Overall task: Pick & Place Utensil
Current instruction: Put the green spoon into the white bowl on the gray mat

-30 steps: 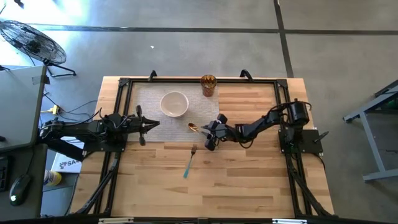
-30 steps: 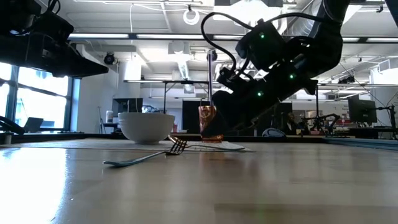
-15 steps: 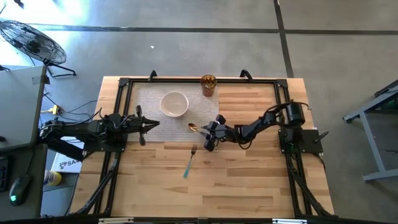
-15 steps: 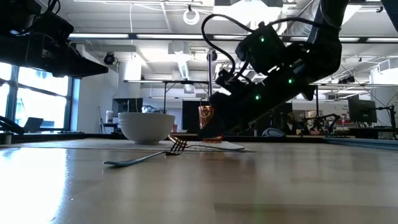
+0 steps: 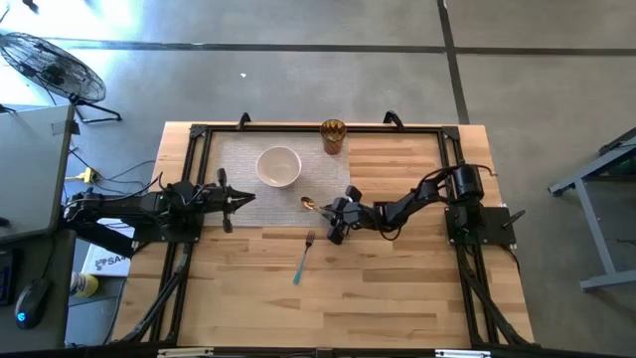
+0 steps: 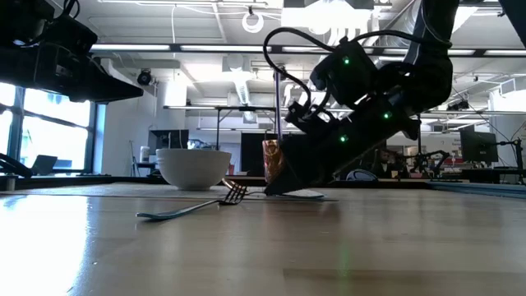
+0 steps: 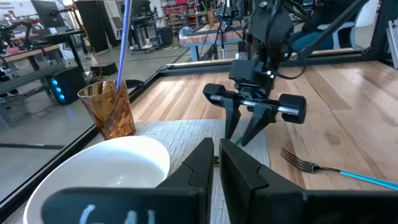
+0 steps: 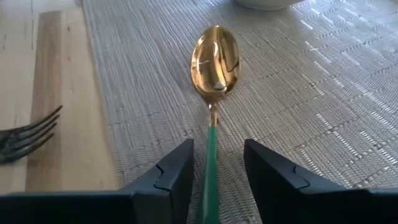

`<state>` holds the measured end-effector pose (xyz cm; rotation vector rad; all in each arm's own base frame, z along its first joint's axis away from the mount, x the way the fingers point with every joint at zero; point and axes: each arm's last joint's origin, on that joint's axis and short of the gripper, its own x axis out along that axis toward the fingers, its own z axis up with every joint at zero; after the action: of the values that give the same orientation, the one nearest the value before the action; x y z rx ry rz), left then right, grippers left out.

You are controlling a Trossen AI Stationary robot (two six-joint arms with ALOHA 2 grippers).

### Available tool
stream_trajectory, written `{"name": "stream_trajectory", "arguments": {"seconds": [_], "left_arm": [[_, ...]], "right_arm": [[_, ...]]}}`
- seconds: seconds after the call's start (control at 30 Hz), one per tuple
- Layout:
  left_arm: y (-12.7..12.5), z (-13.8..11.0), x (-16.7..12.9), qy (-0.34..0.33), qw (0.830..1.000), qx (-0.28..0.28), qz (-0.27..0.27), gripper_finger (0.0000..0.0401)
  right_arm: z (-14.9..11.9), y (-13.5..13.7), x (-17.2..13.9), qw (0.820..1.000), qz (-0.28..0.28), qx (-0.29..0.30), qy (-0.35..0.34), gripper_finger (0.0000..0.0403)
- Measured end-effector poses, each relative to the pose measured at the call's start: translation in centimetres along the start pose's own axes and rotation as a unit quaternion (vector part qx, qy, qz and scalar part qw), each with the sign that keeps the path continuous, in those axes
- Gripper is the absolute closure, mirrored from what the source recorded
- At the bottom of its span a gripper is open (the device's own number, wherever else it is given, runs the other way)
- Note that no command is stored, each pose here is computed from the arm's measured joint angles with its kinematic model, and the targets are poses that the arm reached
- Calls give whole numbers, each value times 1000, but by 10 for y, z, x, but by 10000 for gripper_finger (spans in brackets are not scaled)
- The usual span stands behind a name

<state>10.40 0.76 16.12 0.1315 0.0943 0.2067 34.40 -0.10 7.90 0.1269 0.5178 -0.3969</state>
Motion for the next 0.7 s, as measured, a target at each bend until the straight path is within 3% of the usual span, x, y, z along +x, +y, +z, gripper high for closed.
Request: {"name": "stream_trajectory", "arguments": {"seconds": [0.33,0.7], "left_arm": [[0,0,0,0,1000,0,0,377],[0,0,0,0,1000,0,0,377]], "right_arm": [[-5,-2,4,1000,-5,5,8,297],[-6,-3,4,1000,-11,12,12,360]]}}
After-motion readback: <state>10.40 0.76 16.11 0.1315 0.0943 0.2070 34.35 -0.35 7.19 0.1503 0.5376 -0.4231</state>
